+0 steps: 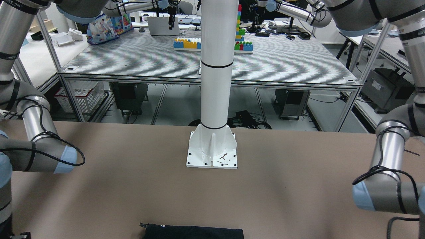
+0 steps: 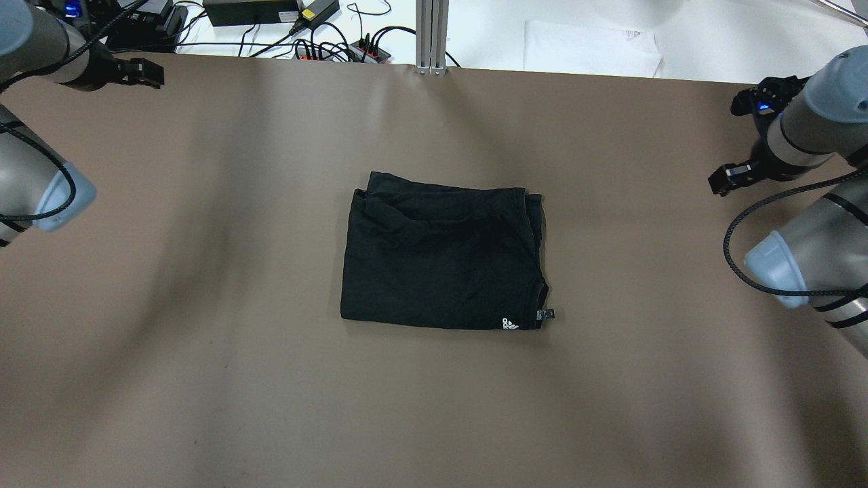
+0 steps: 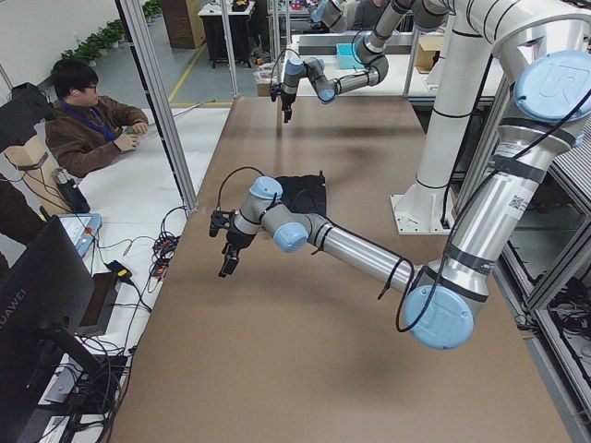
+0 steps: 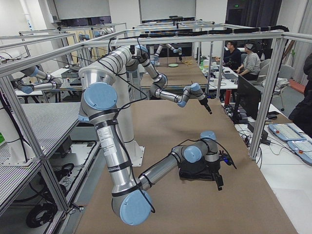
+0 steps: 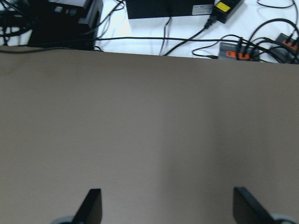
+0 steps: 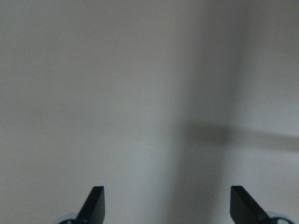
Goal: Fold clothes
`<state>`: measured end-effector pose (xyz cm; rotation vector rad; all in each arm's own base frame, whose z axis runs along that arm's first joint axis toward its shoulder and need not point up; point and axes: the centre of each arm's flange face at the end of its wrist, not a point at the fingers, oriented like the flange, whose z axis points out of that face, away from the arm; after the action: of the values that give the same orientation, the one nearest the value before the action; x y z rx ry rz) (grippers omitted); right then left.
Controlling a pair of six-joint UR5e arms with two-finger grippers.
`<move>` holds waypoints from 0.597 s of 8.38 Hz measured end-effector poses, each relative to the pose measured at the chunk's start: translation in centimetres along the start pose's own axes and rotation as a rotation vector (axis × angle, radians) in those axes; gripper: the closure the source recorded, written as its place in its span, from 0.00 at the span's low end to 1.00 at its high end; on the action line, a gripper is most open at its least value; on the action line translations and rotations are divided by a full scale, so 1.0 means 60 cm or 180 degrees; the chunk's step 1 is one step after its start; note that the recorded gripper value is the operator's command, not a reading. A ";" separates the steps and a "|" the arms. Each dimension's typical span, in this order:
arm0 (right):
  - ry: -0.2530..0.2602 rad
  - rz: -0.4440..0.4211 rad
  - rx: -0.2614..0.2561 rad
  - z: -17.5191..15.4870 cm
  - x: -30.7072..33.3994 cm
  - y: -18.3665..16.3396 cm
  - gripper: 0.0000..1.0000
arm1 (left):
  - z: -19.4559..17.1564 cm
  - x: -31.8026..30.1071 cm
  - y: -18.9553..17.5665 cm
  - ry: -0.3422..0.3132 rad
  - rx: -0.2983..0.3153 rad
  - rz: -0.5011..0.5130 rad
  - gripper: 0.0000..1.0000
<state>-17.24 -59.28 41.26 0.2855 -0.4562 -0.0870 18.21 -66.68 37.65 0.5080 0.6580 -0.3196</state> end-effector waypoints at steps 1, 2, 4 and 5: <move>0.0203 -0.0097 -0.0018 0.023 0.051 0.021 0.06 | 0.005 -0.066 -0.004 -0.0163 0.0006 0.0083 0.00; 0.0376 -0.0214 -0.0040 0.043 0.089 0.042 0.06 | 0.018 -0.138 0.007 -0.0441 0.0059 0.0193 0.00; 0.0659 -0.0320 -0.0156 0.086 0.150 0.082 0.06 | 0.048 -0.280 0.061 -0.1120 0.0112 0.0599 0.00; 0.0843 -0.0326 -0.0187 0.111 0.177 0.093 0.06 | 0.051 -0.340 0.084 -0.1345 0.0079 0.0694 0.00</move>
<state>-10.62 -57.18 53.06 0.2584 -0.1756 -0.1600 6.67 -61.65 54.73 0.5109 0.1866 -0.2192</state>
